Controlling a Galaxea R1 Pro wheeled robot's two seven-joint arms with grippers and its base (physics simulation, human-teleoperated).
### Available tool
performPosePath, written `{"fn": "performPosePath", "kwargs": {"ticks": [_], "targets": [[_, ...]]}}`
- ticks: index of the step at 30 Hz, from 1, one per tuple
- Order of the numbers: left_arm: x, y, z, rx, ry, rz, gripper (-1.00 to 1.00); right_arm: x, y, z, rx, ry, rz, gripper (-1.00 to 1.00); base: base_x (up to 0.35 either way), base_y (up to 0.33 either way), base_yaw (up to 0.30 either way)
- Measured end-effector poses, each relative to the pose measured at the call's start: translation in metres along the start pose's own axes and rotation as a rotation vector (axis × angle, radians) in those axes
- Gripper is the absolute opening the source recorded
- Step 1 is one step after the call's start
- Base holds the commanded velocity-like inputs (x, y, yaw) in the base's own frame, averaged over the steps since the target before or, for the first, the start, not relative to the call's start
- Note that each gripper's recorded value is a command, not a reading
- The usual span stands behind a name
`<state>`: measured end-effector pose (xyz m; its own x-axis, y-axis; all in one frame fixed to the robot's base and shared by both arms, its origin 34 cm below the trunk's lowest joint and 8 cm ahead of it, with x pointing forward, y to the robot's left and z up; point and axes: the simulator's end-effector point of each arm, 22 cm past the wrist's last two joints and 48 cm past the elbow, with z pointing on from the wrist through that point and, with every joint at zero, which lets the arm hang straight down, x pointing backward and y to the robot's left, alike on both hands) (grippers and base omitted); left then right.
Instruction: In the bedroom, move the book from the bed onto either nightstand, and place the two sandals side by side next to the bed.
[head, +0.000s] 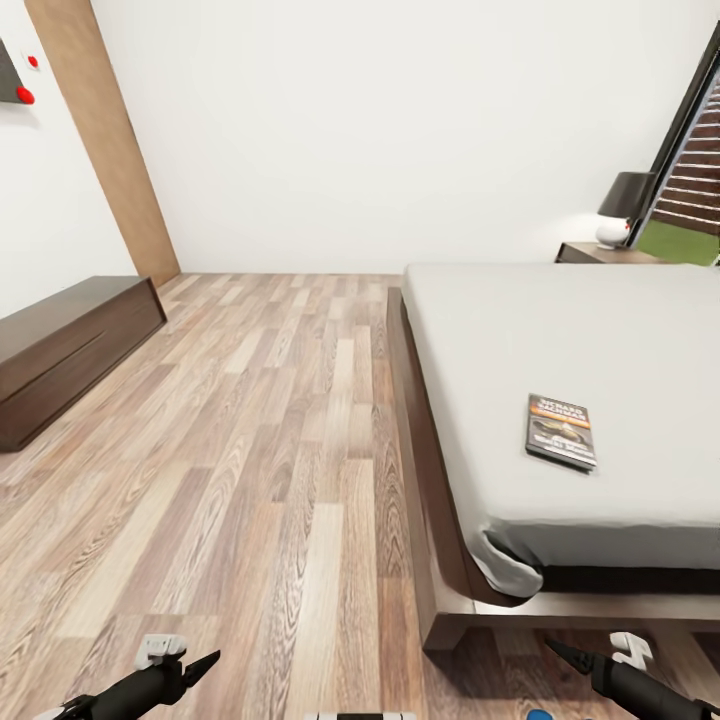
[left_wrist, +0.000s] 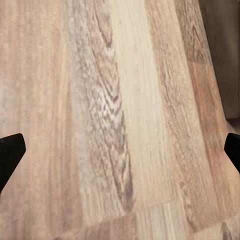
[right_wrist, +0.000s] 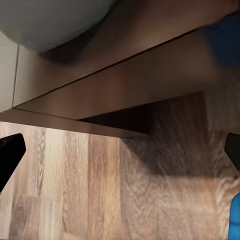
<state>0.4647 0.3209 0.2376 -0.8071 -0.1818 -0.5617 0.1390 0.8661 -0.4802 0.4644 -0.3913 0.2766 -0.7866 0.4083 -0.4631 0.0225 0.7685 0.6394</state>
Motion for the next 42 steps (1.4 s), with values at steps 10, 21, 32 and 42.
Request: {"fn": "performPosePath", "kwargs": {"ticks": [10,21,32,42], "targets": [[-0.013,-0.005,-0.004,0.005,-0.024,0.013,1.00,-0.010,0.008,-0.003,-0.012,-0.022,-0.014,1.00,0.000,0.000,0.000],[-0.013,-0.005,-0.004,0.006,-0.025,0.014,1.00,-0.010,0.008,-0.003,-0.012,-0.022,-0.014,1.00,0.000,0.000,0.000],[-0.013,-0.005,-0.003,0.006,-0.025,0.014,1.00,-0.010,0.007,-0.003,-0.011,-0.021,-0.014,1.00,-0.200,0.000,0.000],[-0.013,-0.005,-0.004,0.007,-0.025,0.014,1.00,-0.010,0.008,-0.003,-0.012,-0.022,-0.014,1.00,-0.083,0.000,0.000]]}}
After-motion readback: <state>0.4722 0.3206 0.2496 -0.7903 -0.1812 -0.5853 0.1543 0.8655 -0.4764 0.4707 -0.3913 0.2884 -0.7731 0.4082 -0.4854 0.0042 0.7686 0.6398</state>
